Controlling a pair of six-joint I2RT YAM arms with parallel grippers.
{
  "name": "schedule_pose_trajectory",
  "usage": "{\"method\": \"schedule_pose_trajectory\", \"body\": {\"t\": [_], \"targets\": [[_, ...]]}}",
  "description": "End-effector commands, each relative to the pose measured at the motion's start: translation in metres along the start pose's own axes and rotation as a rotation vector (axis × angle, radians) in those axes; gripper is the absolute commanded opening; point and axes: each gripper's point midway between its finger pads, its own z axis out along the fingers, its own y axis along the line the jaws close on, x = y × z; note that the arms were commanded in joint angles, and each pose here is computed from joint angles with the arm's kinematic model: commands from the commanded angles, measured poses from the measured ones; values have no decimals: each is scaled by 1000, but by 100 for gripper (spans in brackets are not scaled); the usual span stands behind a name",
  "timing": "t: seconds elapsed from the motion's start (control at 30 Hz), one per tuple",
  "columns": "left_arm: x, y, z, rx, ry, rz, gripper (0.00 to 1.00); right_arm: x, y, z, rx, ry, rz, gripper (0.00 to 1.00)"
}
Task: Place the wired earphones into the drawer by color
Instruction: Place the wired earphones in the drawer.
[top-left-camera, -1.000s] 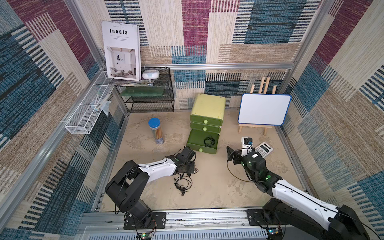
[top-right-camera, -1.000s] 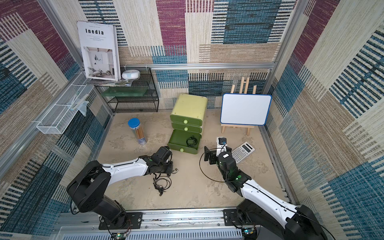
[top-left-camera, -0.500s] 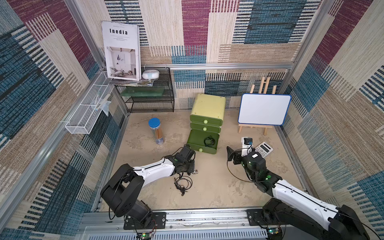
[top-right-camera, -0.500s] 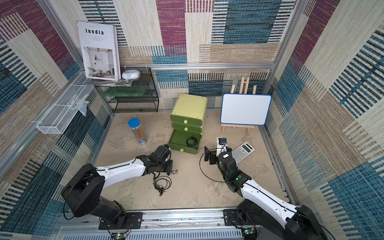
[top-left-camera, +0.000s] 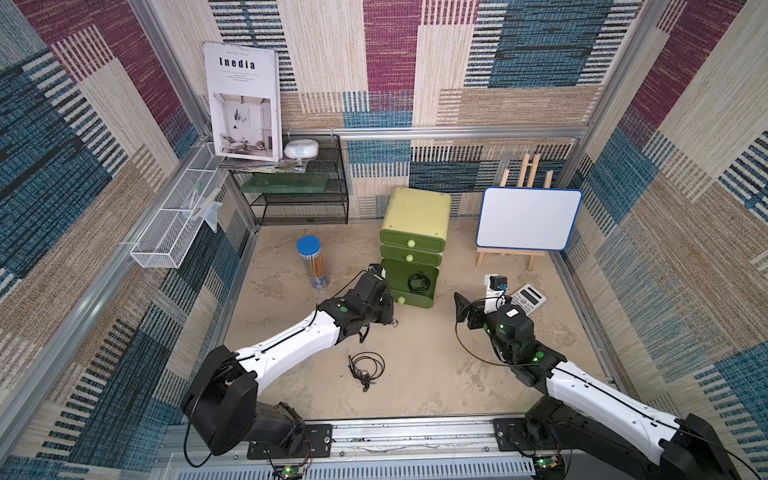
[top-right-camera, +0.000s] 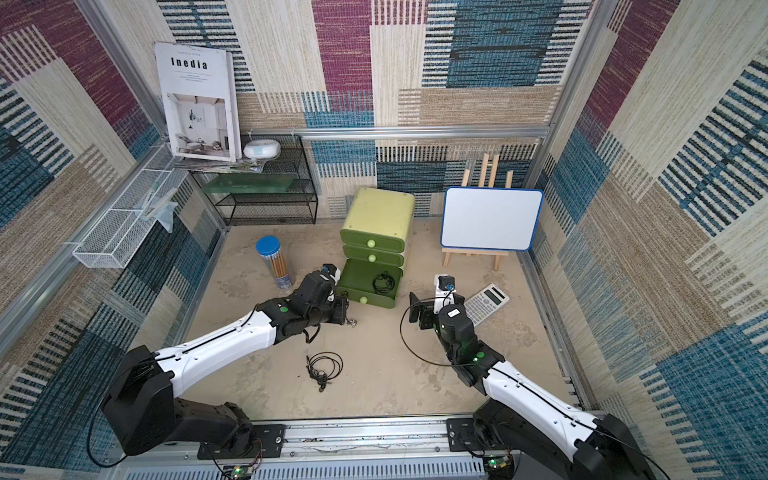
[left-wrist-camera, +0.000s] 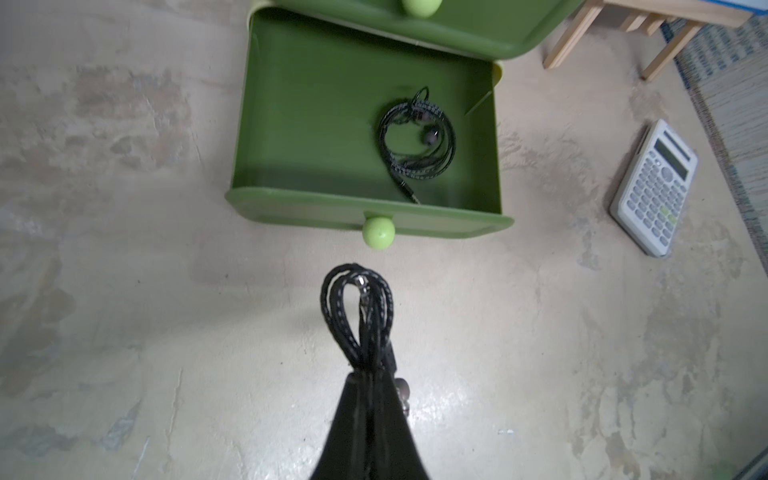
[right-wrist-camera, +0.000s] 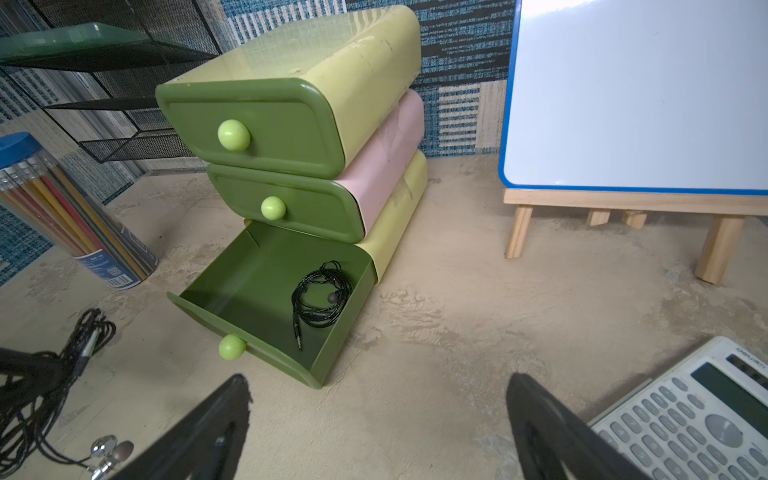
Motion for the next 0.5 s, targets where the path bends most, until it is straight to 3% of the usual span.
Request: {"method": "schedule_pose_trajectory", "body": {"t": [0.0, 0.23, 0.47], "targets": [[-24, -2, -5, -24, -55, 55, 0, -7, 0, -2, -2, -30, 2, 100], [-73, -13, -3, -16, -165, 77, 0, -11, 0, -7, -15, -62, -9, 100], [-100, -14, 16, 10, -241, 46, 0, -17, -2, -14, -24, -117, -37, 100]]}}
